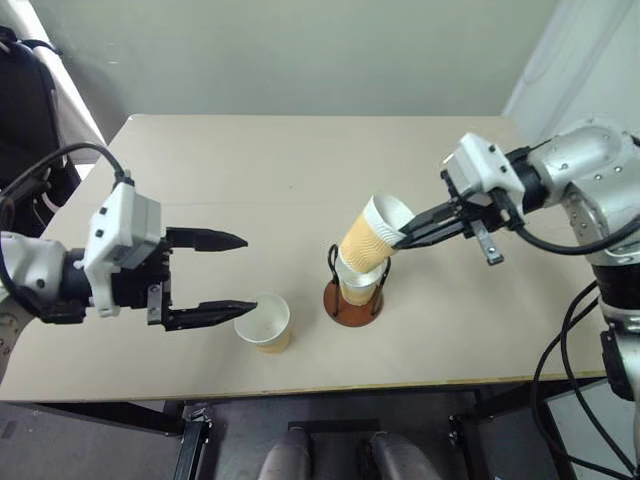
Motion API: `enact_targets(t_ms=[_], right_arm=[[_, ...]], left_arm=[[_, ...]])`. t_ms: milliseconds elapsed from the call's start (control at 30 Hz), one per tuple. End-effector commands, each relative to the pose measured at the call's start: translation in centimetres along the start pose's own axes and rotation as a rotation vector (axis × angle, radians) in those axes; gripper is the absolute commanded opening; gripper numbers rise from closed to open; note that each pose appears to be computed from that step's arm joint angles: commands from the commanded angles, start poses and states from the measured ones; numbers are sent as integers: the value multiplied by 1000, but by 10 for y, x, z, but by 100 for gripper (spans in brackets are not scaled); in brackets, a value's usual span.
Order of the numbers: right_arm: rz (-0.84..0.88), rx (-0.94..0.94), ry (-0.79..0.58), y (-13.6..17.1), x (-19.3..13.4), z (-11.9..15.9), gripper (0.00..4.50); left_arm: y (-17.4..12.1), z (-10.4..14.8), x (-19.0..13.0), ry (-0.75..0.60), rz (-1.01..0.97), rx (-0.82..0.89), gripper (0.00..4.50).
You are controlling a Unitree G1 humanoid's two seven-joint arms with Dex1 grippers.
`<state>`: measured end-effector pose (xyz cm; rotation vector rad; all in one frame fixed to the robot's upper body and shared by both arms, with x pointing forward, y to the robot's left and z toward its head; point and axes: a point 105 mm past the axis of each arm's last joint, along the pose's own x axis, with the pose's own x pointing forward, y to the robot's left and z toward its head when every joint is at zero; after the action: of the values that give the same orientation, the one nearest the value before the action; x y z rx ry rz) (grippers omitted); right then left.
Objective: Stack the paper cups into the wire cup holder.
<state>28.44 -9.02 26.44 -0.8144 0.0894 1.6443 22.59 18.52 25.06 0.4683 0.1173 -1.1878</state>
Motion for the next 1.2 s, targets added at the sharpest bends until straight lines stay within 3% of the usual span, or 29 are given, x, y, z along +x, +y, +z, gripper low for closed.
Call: enact_targets(t_ms=[33,233,333,700,800,933,1200], right_arm=[[-31,-70,44,-6,5,2,1],[-53,-80,65,-17,9,-1,1],[-48,-78,73,-17,9,-3,55],[-73,-86,44,-18,-5,6,445],[-58,-29,-77,-9,-24,24,445],[24,110,-371,28,-70,45,445],[-83,210,-383,42,-82,33,445]], left_arm=[[-2,9,-4,-2,15,47,450],[-2,9,-4,0,23,45,450],[-2,8,-5,1,26,43,450],[-1,9,-3,14,-8,60,450],[-6,5,0,62,-67,72,450],[-25,-23,8,238,-218,84,450],[-30,-36,28,273,-344,123,450]])
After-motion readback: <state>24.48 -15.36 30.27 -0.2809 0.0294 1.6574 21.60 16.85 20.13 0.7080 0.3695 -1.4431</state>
